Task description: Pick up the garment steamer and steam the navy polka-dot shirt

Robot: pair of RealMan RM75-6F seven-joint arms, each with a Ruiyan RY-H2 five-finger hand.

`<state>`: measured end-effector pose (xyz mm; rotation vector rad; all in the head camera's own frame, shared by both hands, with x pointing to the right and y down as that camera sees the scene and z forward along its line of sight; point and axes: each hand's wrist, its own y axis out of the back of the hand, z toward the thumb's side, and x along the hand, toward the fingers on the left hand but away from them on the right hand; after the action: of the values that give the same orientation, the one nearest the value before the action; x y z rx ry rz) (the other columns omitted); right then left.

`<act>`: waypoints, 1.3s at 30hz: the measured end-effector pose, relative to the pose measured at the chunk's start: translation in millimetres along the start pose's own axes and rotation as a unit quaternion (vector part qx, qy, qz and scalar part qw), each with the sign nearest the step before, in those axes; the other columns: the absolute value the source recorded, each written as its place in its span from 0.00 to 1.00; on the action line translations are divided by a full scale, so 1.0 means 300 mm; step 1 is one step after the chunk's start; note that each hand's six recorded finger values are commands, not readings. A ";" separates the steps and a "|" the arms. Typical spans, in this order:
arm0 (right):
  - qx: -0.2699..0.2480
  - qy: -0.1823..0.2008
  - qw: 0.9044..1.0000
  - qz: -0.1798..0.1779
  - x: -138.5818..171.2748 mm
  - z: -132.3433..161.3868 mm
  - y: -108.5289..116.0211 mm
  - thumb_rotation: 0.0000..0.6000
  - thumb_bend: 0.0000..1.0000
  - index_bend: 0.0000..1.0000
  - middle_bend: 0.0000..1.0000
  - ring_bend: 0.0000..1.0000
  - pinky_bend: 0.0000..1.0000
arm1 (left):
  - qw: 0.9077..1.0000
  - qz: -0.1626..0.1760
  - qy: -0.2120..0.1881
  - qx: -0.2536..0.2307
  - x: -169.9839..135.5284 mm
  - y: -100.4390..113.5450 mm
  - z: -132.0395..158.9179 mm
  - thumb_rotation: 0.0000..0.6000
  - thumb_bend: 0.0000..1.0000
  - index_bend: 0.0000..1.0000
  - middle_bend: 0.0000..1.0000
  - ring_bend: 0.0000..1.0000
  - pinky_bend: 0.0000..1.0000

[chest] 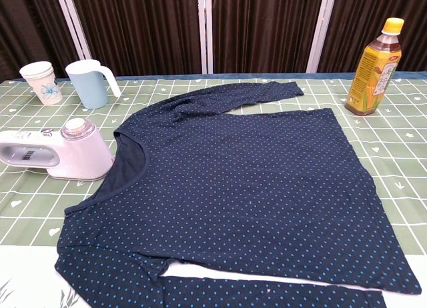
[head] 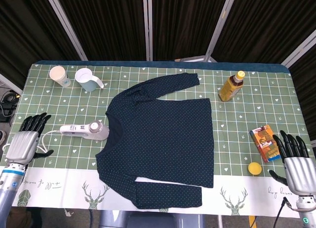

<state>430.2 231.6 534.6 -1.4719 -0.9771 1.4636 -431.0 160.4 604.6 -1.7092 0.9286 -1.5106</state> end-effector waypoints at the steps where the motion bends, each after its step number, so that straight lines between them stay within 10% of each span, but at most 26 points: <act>1: 0.000 -0.001 1.000 0.001 -0.001 -0.002 -0.001 1.00 0.00 0.00 0.00 0.00 0.00 | 1.000 -0.008 -0.003 0.001 0.032 -0.015 0.010 1.00 0.08 0.00 0.00 0.00 0.00; 16: 0.003 -0.010 1.000 0.009 -0.010 -0.016 -0.014 1.00 0.00 0.00 0.00 0.00 0.00 | 0.999 -0.044 -0.022 -0.008 0.256 -0.199 0.113 1.00 0.25 0.00 0.00 0.00 0.00; 39: 0.003 -0.014 1.000 0.015 -0.018 -0.019 -0.025 1.00 0.00 0.00 0.00 0.00 0.00 | 0.998 -0.064 0.001 0.026 0.380 -0.260 0.136 1.00 0.42 0.00 0.01 0.02 0.03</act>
<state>435.9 229.2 543.5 -1.4704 -0.9700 1.5101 -375.4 105.4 725.6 -1.7575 0.7868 -1.6043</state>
